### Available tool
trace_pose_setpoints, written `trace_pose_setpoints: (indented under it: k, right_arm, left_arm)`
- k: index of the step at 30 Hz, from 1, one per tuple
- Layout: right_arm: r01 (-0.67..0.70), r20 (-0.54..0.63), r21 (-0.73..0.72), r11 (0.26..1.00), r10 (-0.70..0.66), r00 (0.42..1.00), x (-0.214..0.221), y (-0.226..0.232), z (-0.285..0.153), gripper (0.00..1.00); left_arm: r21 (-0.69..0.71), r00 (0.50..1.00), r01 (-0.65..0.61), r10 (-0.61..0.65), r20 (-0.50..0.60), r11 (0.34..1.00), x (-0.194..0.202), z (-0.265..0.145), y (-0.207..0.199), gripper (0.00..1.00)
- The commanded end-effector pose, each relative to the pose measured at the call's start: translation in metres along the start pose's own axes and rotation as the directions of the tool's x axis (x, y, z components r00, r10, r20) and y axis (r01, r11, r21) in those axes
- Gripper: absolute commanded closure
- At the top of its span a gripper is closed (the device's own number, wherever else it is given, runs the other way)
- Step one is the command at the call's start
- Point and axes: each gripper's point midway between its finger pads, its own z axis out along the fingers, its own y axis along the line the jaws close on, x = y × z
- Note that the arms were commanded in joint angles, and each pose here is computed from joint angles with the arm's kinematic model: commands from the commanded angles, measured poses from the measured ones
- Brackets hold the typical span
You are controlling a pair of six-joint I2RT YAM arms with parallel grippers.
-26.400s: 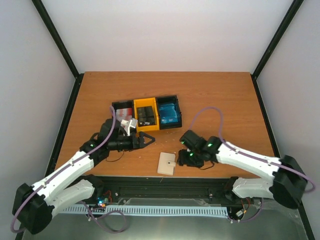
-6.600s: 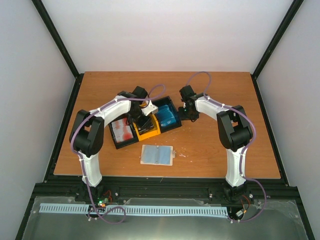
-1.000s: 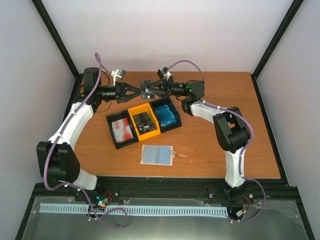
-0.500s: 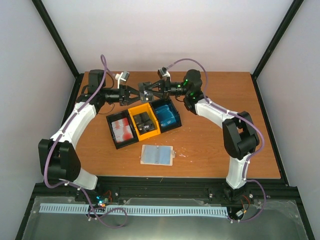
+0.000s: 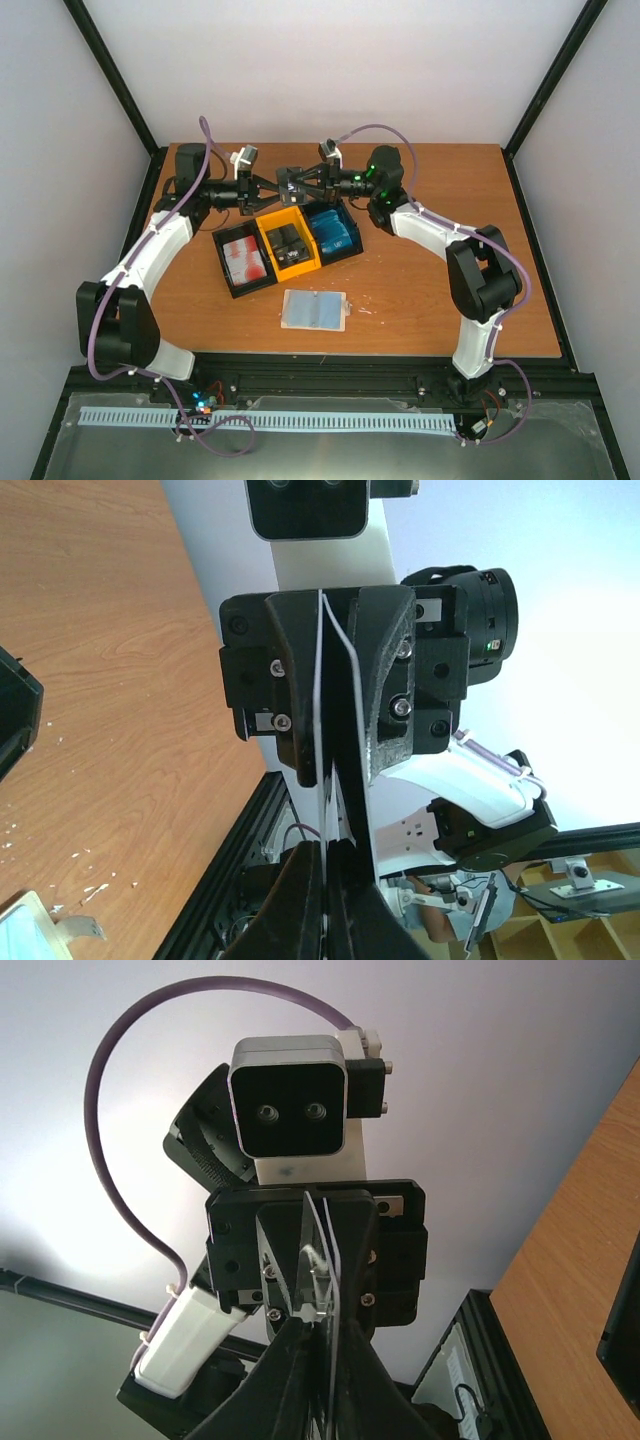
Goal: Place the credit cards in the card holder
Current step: Pick up the credit card from the storage box.
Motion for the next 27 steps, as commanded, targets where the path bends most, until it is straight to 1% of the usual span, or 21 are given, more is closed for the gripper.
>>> trace_pose_setpoints:
  k: [1, 7, 11, 14, 17, 21, 27]
  right_arm:
    - [0.057, 0.052, -0.033, 0.998, -0.055, 0.997, -0.005, 0.025, -0.007, 0.94]
    - [0.015, 0.096, -0.019, 1.000, -0.013, 0.995, -0.011, 0.010, -0.016, 0.95]
    - [-0.002, 0.119, -0.024, 1.000, 0.005, 0.993, -0.015, 0.005, -0.019, 0.95]
    - [-0.014, 0.132, -0.028, 1.000, 0.018, 0.991, -0.018, 0.002, -0.021, 0.90]
    - [-0.031, 0.139, -0.025, 0.999, 0.034, 0.990, -0.020, -0.002, -0.022, 0.89]
    - [-0.056, 0.136, -0.020, 0.998, 0.059, 0.989, -0.020, -0.007, -0.022, 0.97]
    - [-0.071, 0.153, 0.036, 0.997, 0.065, 0.986, -0.023, -0.022, -0.027, 0.97]
  left_arm:
    - [-0.003, 0.999, 0.001, -0.001, 0.055, 1.000, -0.011, -0.014, -0.011, 0.99]
    - [-0.023, 0.995, 0.027, -0.025, 0.101, 0.999, -0.022, -0.029, -0.004, 0.99]
    - [-0.026, 0.994, 0.039, -0.036, 0.103, 0.999, -0.024, -0.031, 0.000, 0.99]
    - [-0.026, 0.994, 0.051, -0.048, 0.102, 0.998, -0.026, -0.031, 0.004, 0.99]
    - [-0.026, 0.993, 0.062, -0.059, 0.103, 0.998, -0.027, -0.031, 0.006, 0.99]
    - [-0.027, 0.992, 0.075, -0.072, 0.102, 0.997, -0.028, -0.030, 0.011, 0.99]
    - [-0.065, 0.989, 0.090, -0.081, 0.123, 0.994, -0.034, -0.032, 0.025, 0.99]
